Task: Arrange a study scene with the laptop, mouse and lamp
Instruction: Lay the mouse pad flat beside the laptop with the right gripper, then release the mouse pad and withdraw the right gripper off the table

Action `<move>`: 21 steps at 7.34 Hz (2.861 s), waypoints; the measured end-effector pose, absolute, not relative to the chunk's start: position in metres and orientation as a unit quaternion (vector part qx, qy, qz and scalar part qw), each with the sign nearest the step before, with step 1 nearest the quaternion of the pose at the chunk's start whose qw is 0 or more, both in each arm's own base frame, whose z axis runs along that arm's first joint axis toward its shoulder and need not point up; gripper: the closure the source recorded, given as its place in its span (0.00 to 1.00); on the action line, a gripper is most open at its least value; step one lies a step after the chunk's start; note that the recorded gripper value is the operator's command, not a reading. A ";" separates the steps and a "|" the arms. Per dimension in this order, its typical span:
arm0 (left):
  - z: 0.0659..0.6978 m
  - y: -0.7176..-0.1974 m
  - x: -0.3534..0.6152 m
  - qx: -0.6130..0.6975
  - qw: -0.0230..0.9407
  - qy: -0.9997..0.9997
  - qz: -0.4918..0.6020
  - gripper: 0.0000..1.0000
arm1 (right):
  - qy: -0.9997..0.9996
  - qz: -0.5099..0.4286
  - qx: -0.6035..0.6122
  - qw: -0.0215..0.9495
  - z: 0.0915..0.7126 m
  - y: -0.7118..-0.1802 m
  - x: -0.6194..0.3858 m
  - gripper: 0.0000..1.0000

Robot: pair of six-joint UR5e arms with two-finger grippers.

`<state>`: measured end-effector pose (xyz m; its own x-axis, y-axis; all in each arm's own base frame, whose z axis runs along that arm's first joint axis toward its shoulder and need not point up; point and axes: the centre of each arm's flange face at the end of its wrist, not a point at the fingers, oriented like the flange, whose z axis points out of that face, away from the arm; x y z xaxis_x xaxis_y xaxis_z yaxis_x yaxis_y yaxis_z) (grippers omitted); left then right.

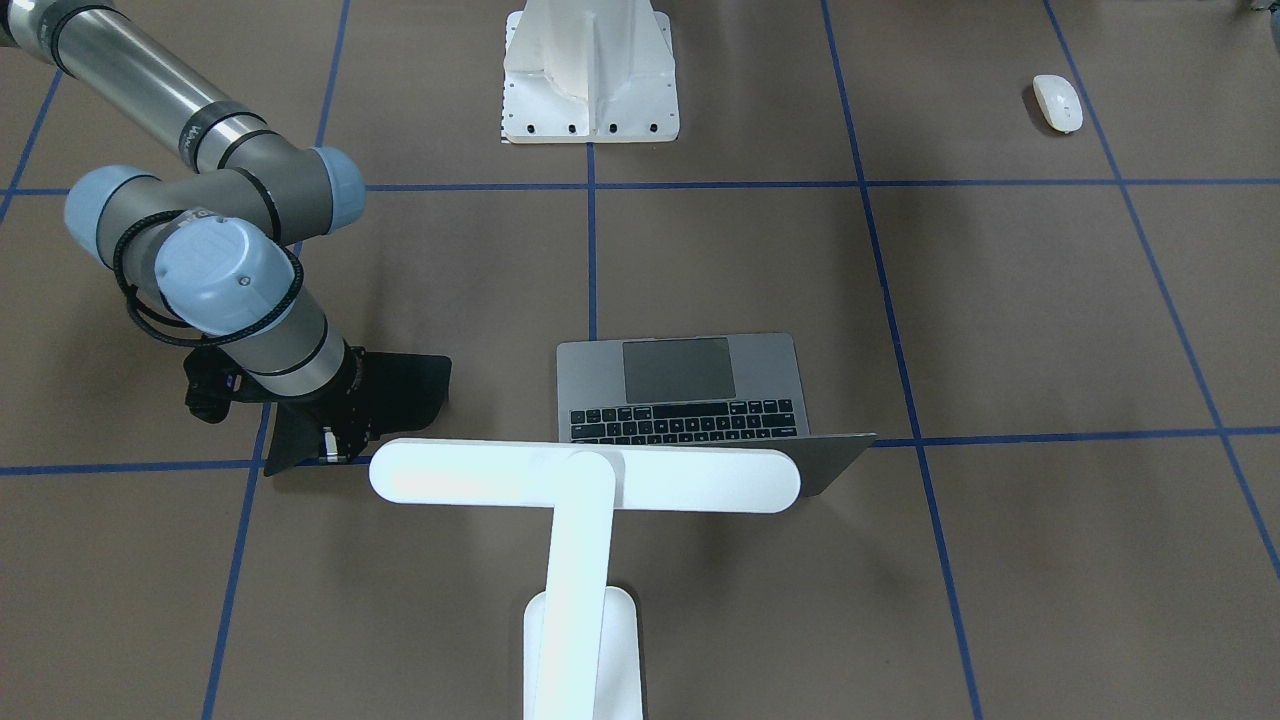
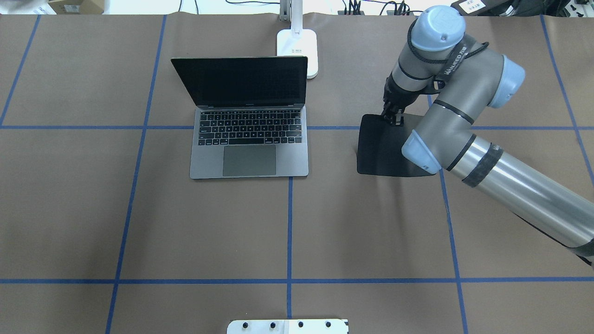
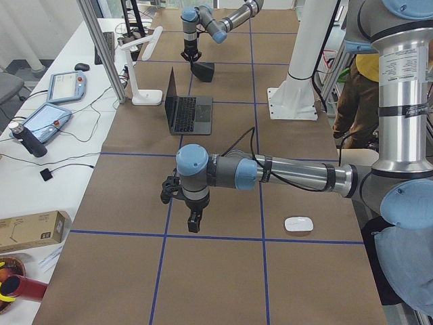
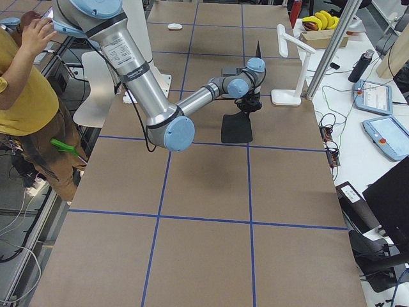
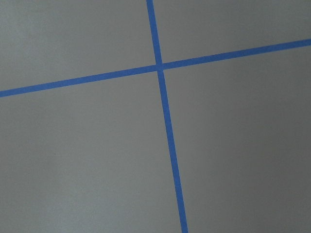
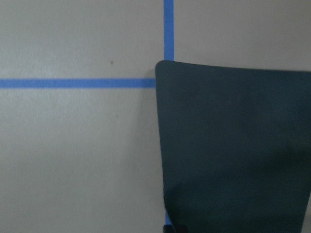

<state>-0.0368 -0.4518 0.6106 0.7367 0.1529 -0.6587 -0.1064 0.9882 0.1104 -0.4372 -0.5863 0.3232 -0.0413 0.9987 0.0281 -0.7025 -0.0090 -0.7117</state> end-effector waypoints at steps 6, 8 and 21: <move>0.611 -0.452 -0.037 0.032 0.931 0.356 0.069 0.00 | -0.308 0.683 -0.257 0.611 0.285 -0.566 -0.493 0.01; 0.612 -0.452 -0.037 0.031 0.931 0.356 0.069 0.00 | -0.315 0.679 -0.253 0.613 0.287 -0.563 -0.494 0.00; 0.561 -0.428 -0.032 0.063 0.918 0.387 0.061 0.00 | -0.392 0.147 0.021 0.908 0.449 -0.536 -0.184 0.00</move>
<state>-0.0317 -0.4278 0.5606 0.6929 0.1599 -0.7031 -0.0624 0.9847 0.1624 -0.1838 -0.5359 0.4487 0.6496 0.2502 0.7179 -0.2835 0.9559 -0.0766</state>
